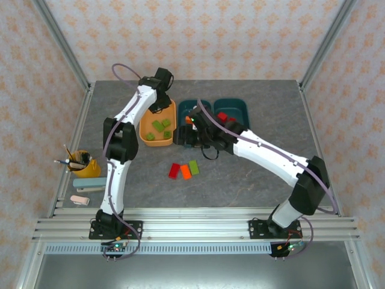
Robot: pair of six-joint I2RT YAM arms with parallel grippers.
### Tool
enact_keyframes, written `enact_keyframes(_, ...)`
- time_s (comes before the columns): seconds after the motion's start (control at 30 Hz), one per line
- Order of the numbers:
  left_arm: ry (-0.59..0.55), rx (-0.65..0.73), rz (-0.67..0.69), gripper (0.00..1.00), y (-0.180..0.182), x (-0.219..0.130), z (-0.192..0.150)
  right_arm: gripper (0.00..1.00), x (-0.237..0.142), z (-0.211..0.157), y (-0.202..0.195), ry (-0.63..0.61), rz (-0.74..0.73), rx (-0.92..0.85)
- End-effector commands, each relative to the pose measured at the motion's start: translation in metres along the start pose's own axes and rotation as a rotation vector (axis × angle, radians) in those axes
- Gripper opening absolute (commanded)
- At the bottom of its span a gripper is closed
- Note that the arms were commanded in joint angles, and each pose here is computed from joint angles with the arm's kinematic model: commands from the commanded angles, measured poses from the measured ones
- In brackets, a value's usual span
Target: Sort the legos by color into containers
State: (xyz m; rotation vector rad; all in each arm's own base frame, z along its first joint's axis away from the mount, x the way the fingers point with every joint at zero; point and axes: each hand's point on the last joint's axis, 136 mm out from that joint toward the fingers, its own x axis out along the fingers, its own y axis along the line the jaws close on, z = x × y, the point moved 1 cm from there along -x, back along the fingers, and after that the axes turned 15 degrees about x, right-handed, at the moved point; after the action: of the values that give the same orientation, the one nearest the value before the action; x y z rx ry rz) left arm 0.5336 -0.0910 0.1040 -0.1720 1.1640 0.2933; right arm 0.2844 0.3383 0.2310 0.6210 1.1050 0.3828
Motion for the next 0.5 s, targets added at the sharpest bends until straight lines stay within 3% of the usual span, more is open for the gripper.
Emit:
enact_keyframes(0.0, 0.006, 0.04, 0.022, 0.33, 0.006, 0.011, 0.008, 0.75, -0.003, 0.014, 0.01, -0.013, 0.026, -0.01)
enact_keyframes(0.13, 0.049, 0.024, -0.005, 0.35, 0.001, 0.034, 0.002, 0.75, 0.002, 0.014, 0.003, -0.002, 0.002, 0.005)
enact_keyframes(0.23, 0.083, 0.013, 0.0, 0.44, 0.002, 0.041, -0.007, 0.76, 0.009, 0.012, -0.007, 0.011, -0.042, -0.007)
enact_keyframes(0.47, 0.048, 0.006, -0.019, 0.6, 0.007, 0.005, 0.0, 0.73, 0.03, -0.003, -0.022, 0.074, -0.216, -0.113)
